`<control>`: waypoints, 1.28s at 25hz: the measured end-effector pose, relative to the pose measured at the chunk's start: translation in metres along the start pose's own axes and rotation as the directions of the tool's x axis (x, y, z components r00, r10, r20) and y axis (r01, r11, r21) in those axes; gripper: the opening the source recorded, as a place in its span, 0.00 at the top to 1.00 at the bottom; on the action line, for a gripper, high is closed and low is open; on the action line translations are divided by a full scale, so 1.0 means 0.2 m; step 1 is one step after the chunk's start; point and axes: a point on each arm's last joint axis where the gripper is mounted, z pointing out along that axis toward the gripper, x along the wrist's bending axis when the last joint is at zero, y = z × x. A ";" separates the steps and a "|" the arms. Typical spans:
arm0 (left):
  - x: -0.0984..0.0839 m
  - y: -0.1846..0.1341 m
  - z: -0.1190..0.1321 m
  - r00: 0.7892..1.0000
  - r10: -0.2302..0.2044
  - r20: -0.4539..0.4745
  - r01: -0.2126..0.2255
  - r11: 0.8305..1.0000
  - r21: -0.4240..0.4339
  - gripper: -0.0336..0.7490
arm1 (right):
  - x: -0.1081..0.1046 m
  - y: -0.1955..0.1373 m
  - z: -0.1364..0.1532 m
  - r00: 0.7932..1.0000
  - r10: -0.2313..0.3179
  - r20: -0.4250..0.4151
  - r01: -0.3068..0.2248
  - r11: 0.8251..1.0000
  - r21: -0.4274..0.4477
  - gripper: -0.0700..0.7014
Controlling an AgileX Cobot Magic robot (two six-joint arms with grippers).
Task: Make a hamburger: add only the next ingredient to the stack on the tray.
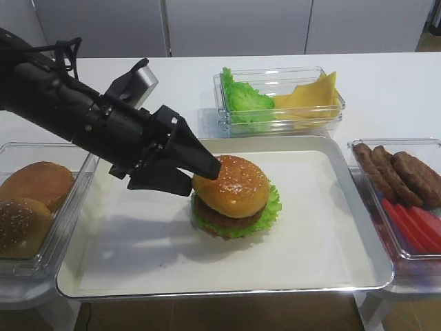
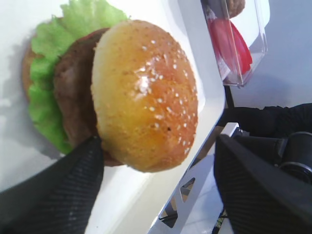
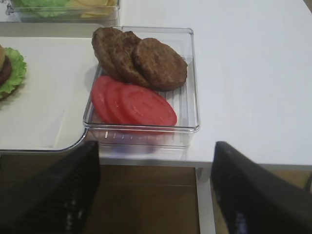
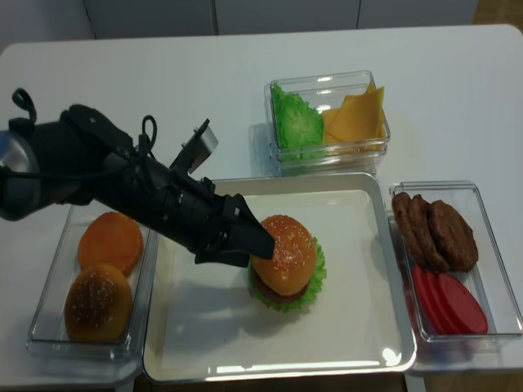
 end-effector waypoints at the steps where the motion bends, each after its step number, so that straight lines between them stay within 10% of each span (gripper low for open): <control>1: 0.00 0.00 0.00 1.000 0.001 -0.001 -0.001 1.000 0.001 0.29 | 0.00 0.00 0.00 1.000 0.000 0.000 0.000 1.000 0.000 0.20; 15: 0.03 0.01 -0.01 0.997 0.013 -0.079 -0.013 1.000 -0.002 0.29 | 0.00 0.00 0.00 1.000 0.000 0.000 0.000 1.000 0.000 0.20; 21: -0.06 0.07 -0.13 0.972 0.080 -0.219 -0.089 0.995 -0.033 0.29 | 0.00 0.00 0.00 1.000 0.000 0.000 0.000 1.000 0.000 0.20; 25: -0.11 0.05 -0.26 0.903 0.094 -0.420 -0.112 0.994 -0.019 0.30 | 0.00 0.00 0.00 1.000 0.000 0.000 0.000 1.000 0.000 0.20; 32: -0.22 -0.06 -0.53 0.719 0.038 -0.694 -0.137 0.987 -0.088 0.33 | 0.00 0.00 0.00 1.000 0.000 0.000 0.000 1.000 0.000 0.20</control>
